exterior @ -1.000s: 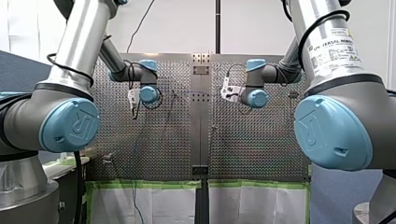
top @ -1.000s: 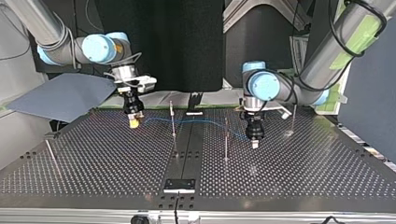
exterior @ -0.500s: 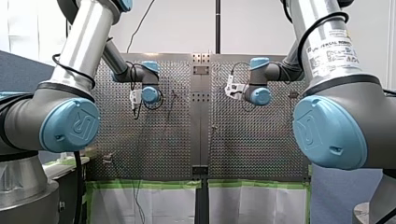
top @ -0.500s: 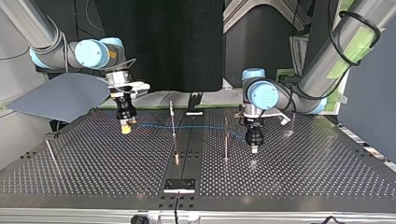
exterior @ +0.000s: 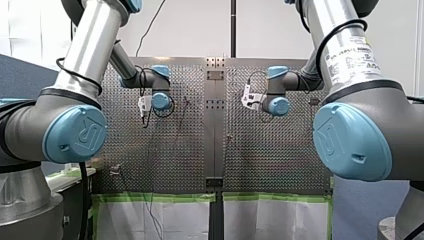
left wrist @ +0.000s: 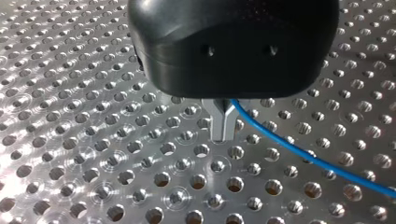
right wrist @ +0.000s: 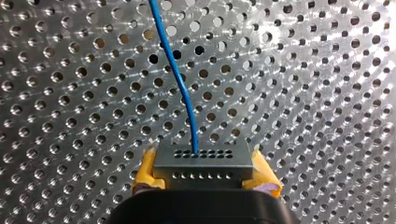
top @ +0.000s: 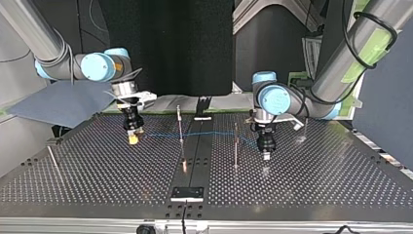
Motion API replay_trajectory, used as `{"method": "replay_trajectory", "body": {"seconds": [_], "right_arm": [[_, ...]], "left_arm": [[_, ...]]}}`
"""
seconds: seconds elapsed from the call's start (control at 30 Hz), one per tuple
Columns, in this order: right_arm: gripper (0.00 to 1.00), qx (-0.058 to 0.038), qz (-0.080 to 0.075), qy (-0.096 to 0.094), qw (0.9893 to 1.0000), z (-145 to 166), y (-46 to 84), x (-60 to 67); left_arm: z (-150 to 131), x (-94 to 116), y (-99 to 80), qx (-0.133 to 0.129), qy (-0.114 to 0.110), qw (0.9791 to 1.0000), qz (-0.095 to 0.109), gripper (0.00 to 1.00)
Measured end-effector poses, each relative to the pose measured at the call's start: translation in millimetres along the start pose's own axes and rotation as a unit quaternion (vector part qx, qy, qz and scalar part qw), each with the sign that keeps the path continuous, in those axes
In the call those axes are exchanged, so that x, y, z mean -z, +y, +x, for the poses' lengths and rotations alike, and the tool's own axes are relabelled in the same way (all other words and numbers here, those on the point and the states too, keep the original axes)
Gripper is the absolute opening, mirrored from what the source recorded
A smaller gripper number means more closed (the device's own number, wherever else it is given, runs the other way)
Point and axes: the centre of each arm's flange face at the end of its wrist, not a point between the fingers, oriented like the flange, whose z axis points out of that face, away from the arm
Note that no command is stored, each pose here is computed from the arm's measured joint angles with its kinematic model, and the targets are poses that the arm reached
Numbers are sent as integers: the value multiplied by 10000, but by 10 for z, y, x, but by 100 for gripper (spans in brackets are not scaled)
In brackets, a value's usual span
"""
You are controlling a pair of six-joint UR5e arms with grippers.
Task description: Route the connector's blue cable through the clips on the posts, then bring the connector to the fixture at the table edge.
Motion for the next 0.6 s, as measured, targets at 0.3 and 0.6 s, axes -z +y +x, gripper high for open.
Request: {"method": "replay_trajectory", "body": {"seconds": [0.3,0.6], "right_arm": [[0,3,-8,20,10000,34,50,-63],[0,32,-4,-199,9998,-112,116,-191]], "left_arm": [[3,4,1,-10,19,10000,1,0],[12,13,5,-27,63,10000,-5,0]]}}
